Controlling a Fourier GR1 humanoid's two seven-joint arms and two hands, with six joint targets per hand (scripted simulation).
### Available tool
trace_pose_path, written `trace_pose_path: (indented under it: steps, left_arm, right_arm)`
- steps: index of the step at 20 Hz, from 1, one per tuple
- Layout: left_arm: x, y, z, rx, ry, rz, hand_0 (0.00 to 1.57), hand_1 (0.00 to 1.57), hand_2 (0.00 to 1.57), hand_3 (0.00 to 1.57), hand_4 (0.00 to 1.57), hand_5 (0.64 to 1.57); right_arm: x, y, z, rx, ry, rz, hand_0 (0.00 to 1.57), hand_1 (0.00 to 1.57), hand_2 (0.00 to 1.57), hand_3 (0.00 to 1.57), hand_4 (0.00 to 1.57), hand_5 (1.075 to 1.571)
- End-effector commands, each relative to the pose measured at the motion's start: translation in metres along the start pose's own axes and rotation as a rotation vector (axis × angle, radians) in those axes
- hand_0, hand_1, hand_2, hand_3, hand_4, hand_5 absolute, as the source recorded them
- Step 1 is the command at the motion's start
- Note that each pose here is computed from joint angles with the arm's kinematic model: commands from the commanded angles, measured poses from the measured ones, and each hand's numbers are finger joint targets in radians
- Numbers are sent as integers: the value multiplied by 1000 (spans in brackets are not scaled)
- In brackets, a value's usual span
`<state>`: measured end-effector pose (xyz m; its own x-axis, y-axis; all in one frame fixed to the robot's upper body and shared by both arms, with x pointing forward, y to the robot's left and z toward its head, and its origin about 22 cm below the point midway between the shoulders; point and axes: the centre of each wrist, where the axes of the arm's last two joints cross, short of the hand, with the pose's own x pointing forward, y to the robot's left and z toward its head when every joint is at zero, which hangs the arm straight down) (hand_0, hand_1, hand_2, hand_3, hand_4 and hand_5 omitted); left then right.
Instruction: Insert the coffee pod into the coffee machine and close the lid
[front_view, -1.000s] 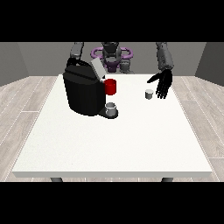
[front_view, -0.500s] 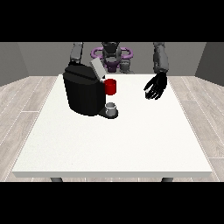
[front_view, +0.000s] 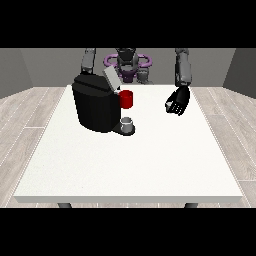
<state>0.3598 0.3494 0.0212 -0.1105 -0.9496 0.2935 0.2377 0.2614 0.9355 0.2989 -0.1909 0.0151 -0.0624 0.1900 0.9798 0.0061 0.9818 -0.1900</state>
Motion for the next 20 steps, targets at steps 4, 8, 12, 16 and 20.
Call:
trace_pose_path:
  steps: [4, 8, 12, 16, 20]
  left_arm:
    - [-15, -15, 0, -69, 45, -32, 792, 792, 979, 866, 399, 1571]
    - [7, 11, -16, -43, -63, -60, 1124, 1124, 1198, 1089, 394, 1571]
    - [9, 4, -19, 0, -97, 51, 1369, 1369, 1368, 1298, 482, 1571]
    - [32, -1, -31, -80, -128, 143, 1449, 1449, 1434, 1357, 517, 1571]
    - [54, 46, -46, -91, -143, 124, 1403, 1403, 1395, 1319, 502, 1571]
  right_arm:
    - [-11, -5, 9, 29, 50, 8, 0, 0, 0, 0, 0, 1571]
    - [-27, -9, -6, -54, 59, -25, 0, 0, 0, 0, 0, 1571]
    - [-24, -11, 1, -44, 102, 81, 0, 0, 0, 0, 0, 1571]
    - [-33, -11, 7, -51, 160, 94, 0, 0, 0, 0, 0, 1571]
    - [-47, -23, 0, -69, 171, 77, 0, 0, 0, 0, 0, 1571]
